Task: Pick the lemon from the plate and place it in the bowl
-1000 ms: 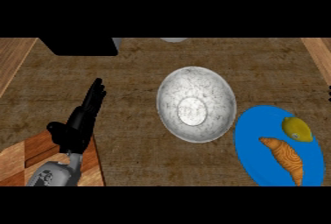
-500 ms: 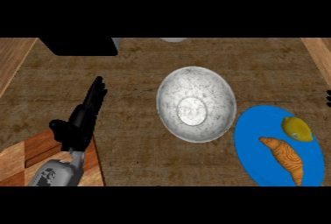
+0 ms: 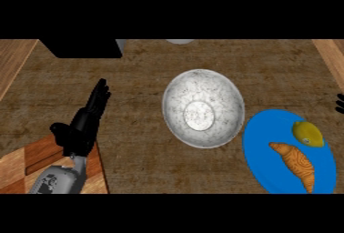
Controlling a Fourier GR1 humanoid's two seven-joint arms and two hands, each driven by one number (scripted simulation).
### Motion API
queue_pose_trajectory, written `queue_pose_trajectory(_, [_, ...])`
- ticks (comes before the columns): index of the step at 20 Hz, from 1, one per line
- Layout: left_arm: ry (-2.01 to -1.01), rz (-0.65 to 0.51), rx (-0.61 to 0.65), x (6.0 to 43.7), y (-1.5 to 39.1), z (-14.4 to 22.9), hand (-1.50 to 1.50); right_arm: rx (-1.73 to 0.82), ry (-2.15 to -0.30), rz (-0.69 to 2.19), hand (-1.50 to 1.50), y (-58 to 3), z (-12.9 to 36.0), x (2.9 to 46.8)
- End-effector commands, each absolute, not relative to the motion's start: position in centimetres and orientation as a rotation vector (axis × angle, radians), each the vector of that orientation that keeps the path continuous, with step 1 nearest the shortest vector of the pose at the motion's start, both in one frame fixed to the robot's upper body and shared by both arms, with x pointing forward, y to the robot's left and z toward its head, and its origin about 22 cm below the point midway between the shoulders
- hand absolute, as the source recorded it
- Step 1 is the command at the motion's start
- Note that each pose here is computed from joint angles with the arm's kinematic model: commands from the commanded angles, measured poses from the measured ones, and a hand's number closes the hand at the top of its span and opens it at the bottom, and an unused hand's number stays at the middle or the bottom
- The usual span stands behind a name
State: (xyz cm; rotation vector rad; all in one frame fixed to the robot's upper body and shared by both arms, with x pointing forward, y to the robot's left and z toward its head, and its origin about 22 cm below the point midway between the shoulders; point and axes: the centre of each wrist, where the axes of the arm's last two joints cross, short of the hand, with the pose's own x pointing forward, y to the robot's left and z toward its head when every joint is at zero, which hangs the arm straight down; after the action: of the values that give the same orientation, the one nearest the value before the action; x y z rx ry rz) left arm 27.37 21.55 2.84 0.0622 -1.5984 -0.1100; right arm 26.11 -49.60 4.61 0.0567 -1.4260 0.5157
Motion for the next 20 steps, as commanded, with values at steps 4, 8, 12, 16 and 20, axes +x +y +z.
queue_pose_trajectory(4, [-1.599,-0.102,0.084,26.6,21.1,1.9,0.00,0.247,-1.425,0.510,-1.50,-47.7,2.3,26.2])
queue_pose_trajectory(8, [-1.608,-0.121,0.046,27.6,20.7,3.0,0.00,0.269,-1.423,0.478,-1.50,-47.8,0.9,26.3])
queue_pose_trajectory(12, [-1.595,-0.126,0.060,27.4,19.5,1.5,0.00,0.245,-1.426,0.442,-1.50,-47.6,0.4,27.4])
queue_pose_trajectory(16, [-1.585,-0.121,0.039,26.0,21.0,2.6,0.00,0.235,-1.414,0.471,-1.50,-47.7,-1.5,25.7])
queue_pose_trajectory(20, [-1.590,-0.092,0.061,26.5,21.9,0.8,0.00,0.102,-1.381,0.583,-1.50,-46.2,-2.4,26.4])
